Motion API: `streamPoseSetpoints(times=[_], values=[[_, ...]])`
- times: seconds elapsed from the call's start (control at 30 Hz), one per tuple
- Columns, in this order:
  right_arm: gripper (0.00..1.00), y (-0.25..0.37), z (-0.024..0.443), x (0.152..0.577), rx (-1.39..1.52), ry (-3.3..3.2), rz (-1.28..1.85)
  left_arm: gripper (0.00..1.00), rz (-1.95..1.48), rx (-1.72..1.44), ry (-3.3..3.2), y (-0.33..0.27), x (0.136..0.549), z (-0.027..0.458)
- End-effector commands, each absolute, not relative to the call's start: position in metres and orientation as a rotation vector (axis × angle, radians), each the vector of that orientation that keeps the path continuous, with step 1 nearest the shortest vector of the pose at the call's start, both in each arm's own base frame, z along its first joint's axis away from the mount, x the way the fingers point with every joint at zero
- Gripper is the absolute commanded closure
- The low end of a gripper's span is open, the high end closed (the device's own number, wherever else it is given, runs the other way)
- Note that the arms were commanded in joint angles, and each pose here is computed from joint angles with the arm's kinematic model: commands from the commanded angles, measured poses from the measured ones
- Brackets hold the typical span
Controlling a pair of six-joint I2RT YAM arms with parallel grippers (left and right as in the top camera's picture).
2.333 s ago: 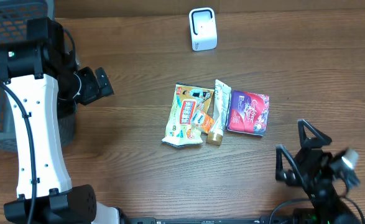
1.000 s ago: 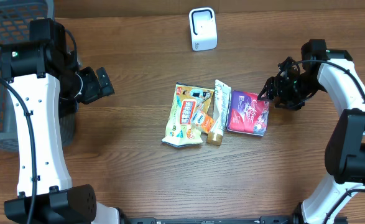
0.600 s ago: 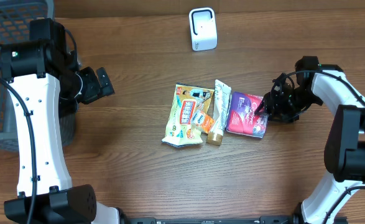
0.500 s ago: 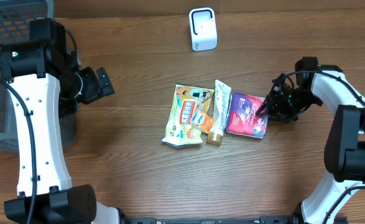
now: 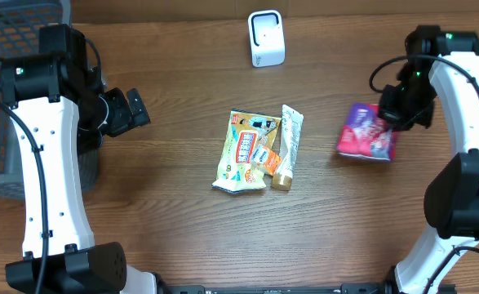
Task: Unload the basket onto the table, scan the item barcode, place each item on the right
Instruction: 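Grasp the purple-red package with the right gripper and lift it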
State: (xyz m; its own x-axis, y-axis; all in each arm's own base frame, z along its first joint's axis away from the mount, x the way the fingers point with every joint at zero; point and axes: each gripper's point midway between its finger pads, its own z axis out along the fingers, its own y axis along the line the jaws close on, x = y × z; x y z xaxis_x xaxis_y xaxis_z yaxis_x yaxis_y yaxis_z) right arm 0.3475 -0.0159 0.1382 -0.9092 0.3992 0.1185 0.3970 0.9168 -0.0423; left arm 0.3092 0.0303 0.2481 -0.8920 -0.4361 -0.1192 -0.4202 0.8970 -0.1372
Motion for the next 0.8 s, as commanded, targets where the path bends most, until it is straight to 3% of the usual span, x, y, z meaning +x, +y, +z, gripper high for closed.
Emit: streamPoseSetpoints(times=[0.0, 0.4, 0.73, 0.77], values=[[0.96, -0.043, 0.169, 0.343, -0.845, -2.973, 0.505, 0.0, -0.164, -0.641, 2.918, 0.031, 0.309, 0.248], [0.96, 0.052, 0.105, 0.33, -0.388, -2.991, 0.715, 0.0, -0.164, -0.641, 2.918, 0.031, 0.309, 0.248], [0.96, 0.168, 0.089, 0.311, -0.047, -3.129, 0.516, 0.0, -0.164, -0.641, 2.918, 0.031, 0.309, 0.248], [0.92, 0.185, 0.086, 0.305, -0.009, -3.138, 0.446, 0.0, -0.164, -0.641, 2.918, 0.031, 0.309, 0.248]])
